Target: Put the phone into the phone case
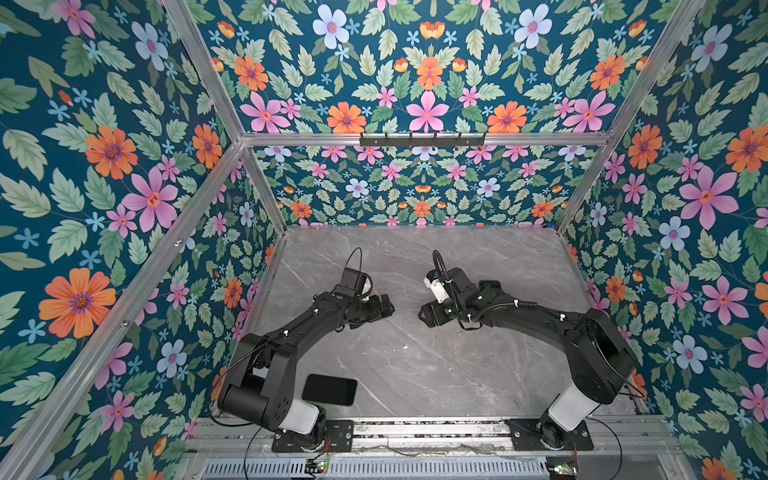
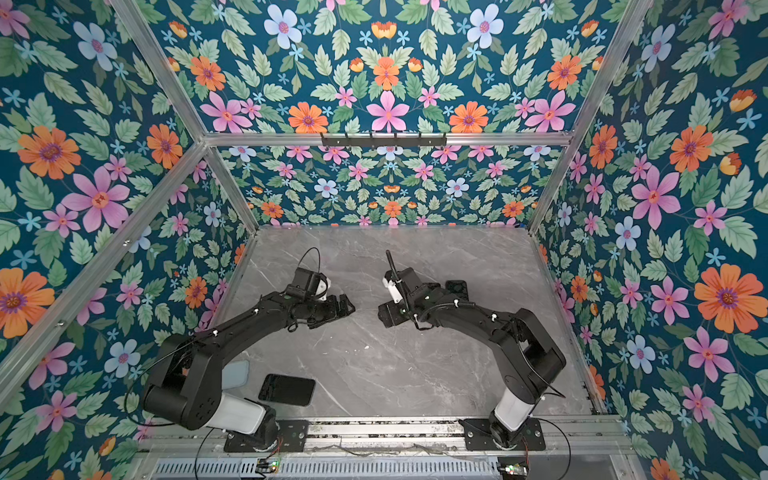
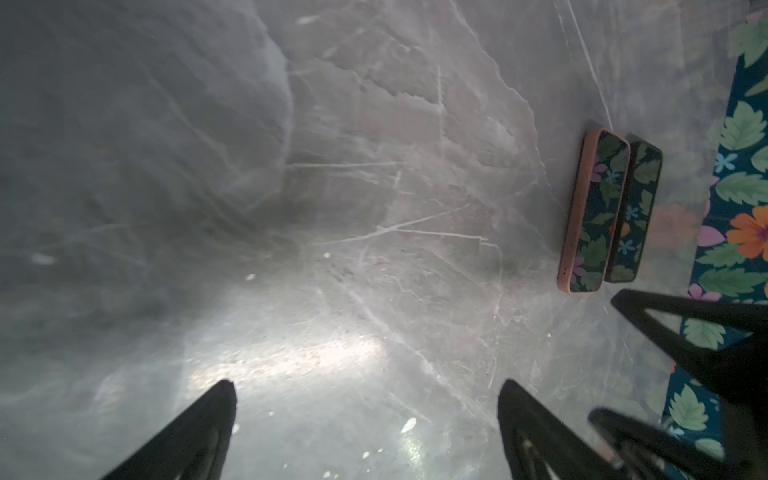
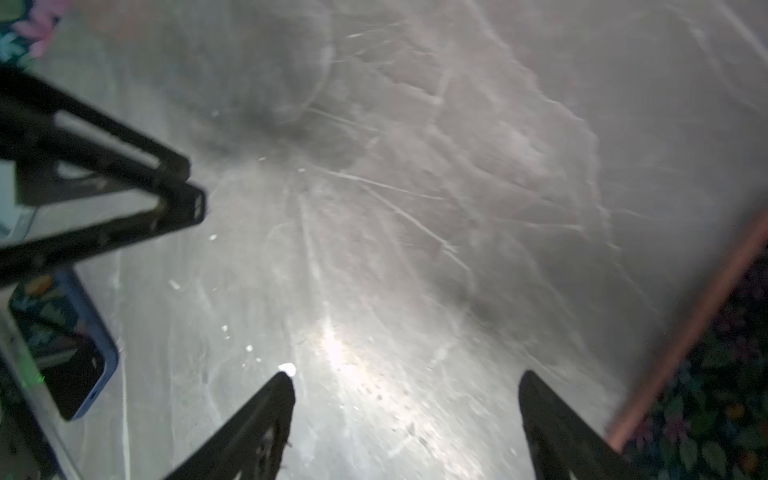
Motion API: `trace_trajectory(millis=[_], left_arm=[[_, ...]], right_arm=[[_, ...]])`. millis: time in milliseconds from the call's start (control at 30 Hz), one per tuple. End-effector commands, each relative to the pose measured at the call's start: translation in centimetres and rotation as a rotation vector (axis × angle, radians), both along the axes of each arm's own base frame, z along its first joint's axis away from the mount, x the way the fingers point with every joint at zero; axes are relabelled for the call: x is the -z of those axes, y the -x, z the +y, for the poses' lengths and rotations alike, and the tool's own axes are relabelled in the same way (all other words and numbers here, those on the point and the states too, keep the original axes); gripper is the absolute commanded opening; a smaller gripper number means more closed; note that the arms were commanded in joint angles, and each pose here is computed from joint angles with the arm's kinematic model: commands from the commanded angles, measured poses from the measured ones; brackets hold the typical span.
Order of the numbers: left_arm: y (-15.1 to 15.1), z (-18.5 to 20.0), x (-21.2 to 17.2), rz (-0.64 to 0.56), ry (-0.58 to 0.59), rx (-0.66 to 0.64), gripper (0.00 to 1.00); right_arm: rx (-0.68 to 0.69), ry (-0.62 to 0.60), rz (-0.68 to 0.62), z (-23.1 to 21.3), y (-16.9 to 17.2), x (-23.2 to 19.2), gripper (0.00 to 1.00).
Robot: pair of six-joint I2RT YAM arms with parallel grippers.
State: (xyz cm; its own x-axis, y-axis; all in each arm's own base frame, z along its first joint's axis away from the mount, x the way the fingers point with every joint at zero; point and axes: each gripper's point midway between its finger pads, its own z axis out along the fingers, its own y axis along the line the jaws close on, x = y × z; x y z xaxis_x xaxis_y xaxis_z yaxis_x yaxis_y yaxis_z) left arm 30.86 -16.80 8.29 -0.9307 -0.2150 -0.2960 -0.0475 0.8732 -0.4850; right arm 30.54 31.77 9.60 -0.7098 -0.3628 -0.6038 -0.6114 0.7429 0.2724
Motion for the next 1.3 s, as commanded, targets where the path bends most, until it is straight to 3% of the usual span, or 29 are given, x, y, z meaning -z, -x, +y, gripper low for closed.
trace_trajectory(millis=[0,167,300,433,567,767,1267], left_arm=[[0.5,3.8,0.5,0.04,-0.082,-0.115,1.0],[0.9,8.8,1.0,0.086,-0.143,-0.256,1.0],[1.1,11.3,0.3,0.08,-0.151,-0.338,1.0],[1.2,13.9,-0.6,0.082,-0.167,-0.406,1.0],[1.2,16.1,-1.4,0.075,-0.182,-0.467,1.0],[2.2,18.2,-1.5,0.07,-0.175,-0.54,1.0],[3.2,21.0,-0.7,0.112,-0.149,-0.614,1.0]], right_arm=[[-0.274,-0.193,-0.186,7.1,2.1,-3.5,0.85],[-0.536,-0.261,-0.251,14.6,8.2,-2.8,0.87],[-0.672,-0.353,-0.304,17.7,12.4,-3.0,0.93],[-0.775,-0.35,-0.362,20.3,15.5,-1.6,0.97],[-0.83,-0.332,-0.346,22.4,17.3,0.1,0.97],[-0.904,-0.204,-0.351,23.7,18.8,3.8,0.97],[-0.992,-0.125,-0.323,25.3,20.6,6.4,0.98]])
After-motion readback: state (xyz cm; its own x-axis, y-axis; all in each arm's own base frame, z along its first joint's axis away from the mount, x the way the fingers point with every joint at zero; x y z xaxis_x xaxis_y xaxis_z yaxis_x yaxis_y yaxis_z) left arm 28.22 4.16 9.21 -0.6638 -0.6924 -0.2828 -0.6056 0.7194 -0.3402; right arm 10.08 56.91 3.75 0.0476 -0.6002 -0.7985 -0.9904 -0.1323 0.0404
